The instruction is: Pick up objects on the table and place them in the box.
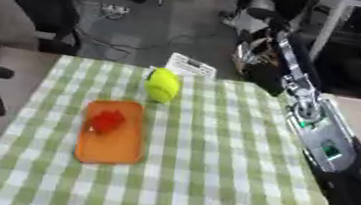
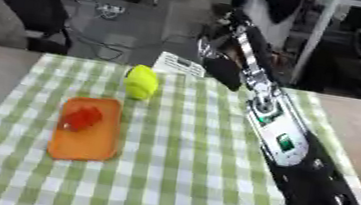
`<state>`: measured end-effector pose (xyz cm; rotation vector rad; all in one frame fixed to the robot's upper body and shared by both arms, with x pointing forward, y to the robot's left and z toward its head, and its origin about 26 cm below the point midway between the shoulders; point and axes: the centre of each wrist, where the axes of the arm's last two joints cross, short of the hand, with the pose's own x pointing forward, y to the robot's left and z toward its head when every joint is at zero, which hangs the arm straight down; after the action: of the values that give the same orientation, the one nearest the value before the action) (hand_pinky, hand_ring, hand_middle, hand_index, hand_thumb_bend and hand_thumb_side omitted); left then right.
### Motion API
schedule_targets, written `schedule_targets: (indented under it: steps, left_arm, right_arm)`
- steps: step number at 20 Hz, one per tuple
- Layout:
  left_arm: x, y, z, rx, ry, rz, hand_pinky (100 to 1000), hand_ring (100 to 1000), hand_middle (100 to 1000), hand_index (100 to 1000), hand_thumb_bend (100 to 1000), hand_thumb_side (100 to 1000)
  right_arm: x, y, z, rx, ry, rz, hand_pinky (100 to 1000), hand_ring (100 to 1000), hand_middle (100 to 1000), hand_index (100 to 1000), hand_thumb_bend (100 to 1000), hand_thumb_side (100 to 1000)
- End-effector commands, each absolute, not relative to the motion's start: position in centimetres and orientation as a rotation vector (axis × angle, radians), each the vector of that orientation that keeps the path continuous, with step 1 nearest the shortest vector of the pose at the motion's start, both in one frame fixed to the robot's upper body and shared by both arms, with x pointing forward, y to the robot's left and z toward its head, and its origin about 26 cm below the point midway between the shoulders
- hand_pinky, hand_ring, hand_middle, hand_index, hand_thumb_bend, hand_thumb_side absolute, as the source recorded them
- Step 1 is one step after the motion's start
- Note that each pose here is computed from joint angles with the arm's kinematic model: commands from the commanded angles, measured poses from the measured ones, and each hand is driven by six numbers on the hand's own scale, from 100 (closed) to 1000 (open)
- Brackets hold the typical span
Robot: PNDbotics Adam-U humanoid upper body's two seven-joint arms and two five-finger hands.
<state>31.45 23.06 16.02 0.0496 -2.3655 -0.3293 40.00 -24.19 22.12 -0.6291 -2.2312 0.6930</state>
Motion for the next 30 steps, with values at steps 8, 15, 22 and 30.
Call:
schedule_targets:
  steps: [8,15,22,30]
  left_arm:
    - [31.5,23.4,16.4,0.070,-2.374,-0.349,320,667,811,771,100,947]
    - [31.5,23.0,16.6,0.044,-2.387,-0.366,317,664,809,770,100,946]
    - [31.8,21.4,18.4,-0.043,-2.451,-0.414,309,661,809,768,100,953]
    - [31.8,20.7,19.3,-0.093,-2.478,-0.440,299,658,810,768,100,960]
  right_arm:
    - [39.0,-24.6,24.8,-0.607,-2.314,0.642,492,610,810,889,100,470]
    - [41.4,-24.4,25.8,-0.647,-2.129,1.040,575,716,846,928,100,499]
    - [46.4,-27.3,25.7,-0.898,-1.633,1.451,921,956,943,961,281,686]
    - [48.2,-29.8,24.2,-1.151,-1.345,1.523,1000,1000,1000,992,461,710]
